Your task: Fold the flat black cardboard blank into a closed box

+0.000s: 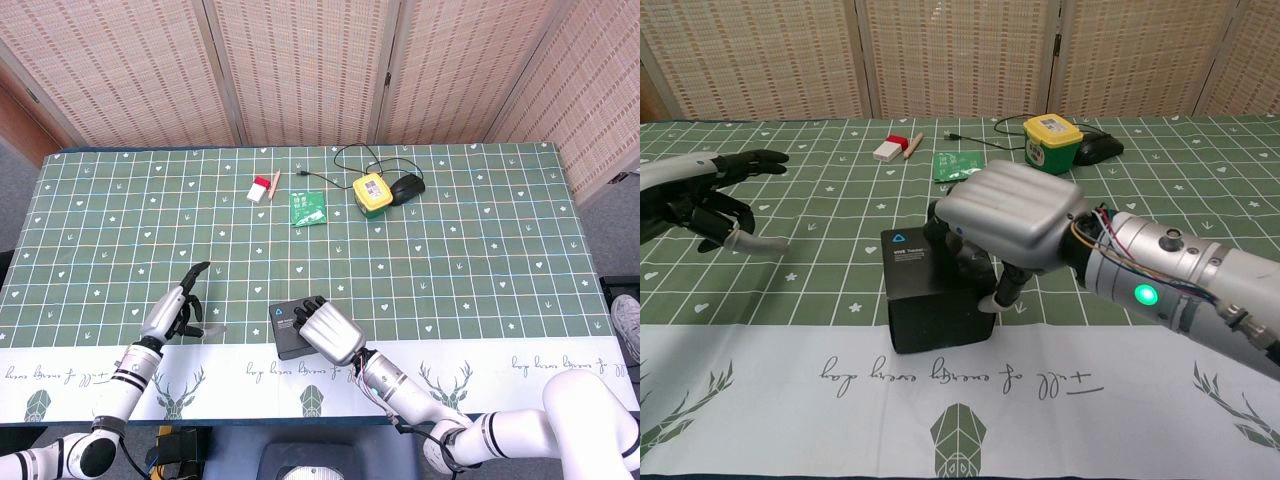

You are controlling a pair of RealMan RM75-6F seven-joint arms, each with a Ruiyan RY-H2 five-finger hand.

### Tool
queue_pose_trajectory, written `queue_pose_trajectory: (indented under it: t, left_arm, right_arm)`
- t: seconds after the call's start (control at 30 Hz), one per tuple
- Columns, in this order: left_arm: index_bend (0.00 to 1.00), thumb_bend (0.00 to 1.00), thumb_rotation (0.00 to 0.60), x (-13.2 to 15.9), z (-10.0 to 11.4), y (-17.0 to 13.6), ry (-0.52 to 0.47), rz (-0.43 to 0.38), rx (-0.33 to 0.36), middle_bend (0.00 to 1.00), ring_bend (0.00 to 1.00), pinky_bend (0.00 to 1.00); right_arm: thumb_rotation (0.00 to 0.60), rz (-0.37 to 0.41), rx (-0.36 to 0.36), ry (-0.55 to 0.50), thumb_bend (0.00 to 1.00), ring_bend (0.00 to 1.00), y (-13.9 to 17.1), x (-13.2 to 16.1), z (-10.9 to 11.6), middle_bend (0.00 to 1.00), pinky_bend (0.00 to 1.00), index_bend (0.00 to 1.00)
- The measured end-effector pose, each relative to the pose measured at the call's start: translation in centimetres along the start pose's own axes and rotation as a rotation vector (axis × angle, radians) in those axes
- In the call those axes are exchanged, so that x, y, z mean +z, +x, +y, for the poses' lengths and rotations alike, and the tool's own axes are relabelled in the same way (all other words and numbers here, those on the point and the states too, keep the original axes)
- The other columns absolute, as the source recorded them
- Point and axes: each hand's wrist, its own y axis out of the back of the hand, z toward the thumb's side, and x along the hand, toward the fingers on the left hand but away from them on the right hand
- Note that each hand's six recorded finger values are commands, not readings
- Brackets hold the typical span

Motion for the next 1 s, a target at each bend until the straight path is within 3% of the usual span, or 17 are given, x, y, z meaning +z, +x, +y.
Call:
queue_pose_trajectory:
  t: [0.5, 0.73, 0.87, 1.0]
  left_arm:
    - [0.00, 0.02, 0.600, 0.1, 0.3, 0.0, 0.000, -0.007, 0.004, 0.04, 0.62, 0.80]
    - [0.00, 0.02, 0.600, 0.6, 1.2, -0.2, 0.034, -0.032, 0.036, 0.04, 0.62, 0.79]
    - [0.00, 0.02, 0.600, 0.6, 2.8, -0.7, 0.112, -0.051, 0.082, 0.04, 0.44, 0.74]
    - [0.02, 0.02, 0.600, 0.3, 4.7, -1.5, 0.219, -0.058, 0.135, 0.13, 0.34, 0.59]
  right_arm:
    - [0.600, -0.004, -0.018, -0.008, 0.26, 0.33, 0.0, 0.1, 0.5, 0.40, 0.41, 0.52]
    - [0.600, -0.018, -0.052, -0.124, 0.26, 0.22, 0.6, -0.1, 2.7, 0.24, 0.38, 0.31]
    - [0.600, -0.082, -0.093, -0.178, 0.26, 0.22, 2.3, -2.8, 4.7, 0.24, 0.38, 0.30]
    - [0.600, -0.174, -0.110, -0.196, 0.26, 0.22, 4.9, -6.5, 5.9, 0.24, 0.38, 0.30]
